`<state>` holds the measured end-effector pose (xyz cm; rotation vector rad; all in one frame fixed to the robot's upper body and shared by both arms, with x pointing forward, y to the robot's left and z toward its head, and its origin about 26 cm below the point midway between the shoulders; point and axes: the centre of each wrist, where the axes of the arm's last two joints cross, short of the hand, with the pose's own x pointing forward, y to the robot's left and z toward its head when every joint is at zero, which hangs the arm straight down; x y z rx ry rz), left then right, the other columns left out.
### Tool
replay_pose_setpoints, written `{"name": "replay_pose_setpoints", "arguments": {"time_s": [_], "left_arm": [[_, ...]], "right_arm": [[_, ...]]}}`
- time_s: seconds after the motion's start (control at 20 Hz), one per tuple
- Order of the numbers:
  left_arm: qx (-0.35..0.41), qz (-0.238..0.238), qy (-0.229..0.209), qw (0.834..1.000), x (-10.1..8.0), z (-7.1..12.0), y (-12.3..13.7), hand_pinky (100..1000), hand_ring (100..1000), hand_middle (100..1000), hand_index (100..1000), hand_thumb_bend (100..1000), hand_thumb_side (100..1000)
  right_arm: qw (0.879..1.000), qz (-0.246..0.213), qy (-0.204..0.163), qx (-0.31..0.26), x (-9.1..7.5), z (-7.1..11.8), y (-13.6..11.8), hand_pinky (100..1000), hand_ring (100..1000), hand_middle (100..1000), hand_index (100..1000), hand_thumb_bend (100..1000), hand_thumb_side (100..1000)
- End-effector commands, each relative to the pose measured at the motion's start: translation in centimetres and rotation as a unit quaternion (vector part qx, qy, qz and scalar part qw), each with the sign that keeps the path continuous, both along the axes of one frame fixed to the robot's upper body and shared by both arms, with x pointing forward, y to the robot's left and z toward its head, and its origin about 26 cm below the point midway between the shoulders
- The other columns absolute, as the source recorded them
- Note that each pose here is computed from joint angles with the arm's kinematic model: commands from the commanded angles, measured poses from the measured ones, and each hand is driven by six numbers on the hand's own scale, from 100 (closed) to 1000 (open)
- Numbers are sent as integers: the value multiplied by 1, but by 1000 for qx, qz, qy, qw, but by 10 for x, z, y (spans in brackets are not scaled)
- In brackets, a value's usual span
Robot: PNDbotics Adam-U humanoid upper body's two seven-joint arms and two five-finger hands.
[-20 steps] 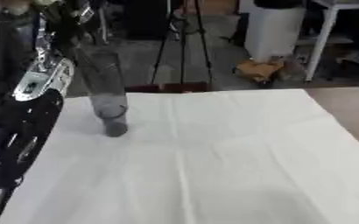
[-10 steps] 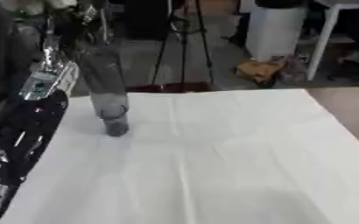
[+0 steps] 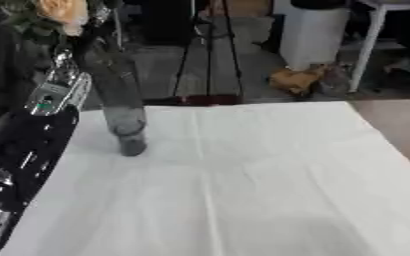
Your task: Arrange flowers into the vase.
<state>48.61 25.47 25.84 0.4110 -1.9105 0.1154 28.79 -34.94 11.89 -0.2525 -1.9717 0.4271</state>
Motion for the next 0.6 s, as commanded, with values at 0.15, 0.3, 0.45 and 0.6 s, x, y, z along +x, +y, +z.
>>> {"name": "replay_pose_setpoints", "arguments": {"time_s": [0.15, 0.3, 0.45, 0.6], "left_arm": [[47, 26, 10, 998, -1, 18, 8, 571, 709, 583, 588, 1000, 594], [73, 45, 41, 995, 1, 17, 13, 596, 733, 601, 607, 1000, 594], [95, 66, 70, 991, 2, 17, 18, 612, 743, 610, 620, 1000, 592], [119, 90, 89, 985, 1, 21, 21, 628, 751, 619, 634, 1000, 583]], "right_arm": [[1000, 2, -10, -8, 2, 7, -1, 887, 883, 842, 1000, 157, 706], [1000, 2, -10, -8, 2, 7, -1, 887, 883, 842, 1000, 158, 706], [1000, 2, -9, -8, 2, 7, -2, 887, 883, 842, 1000, 157, 706], [1000, 1, -8, -8, 2, 7, -2, 887, 883, 842, 1000, 157, 706]]}}
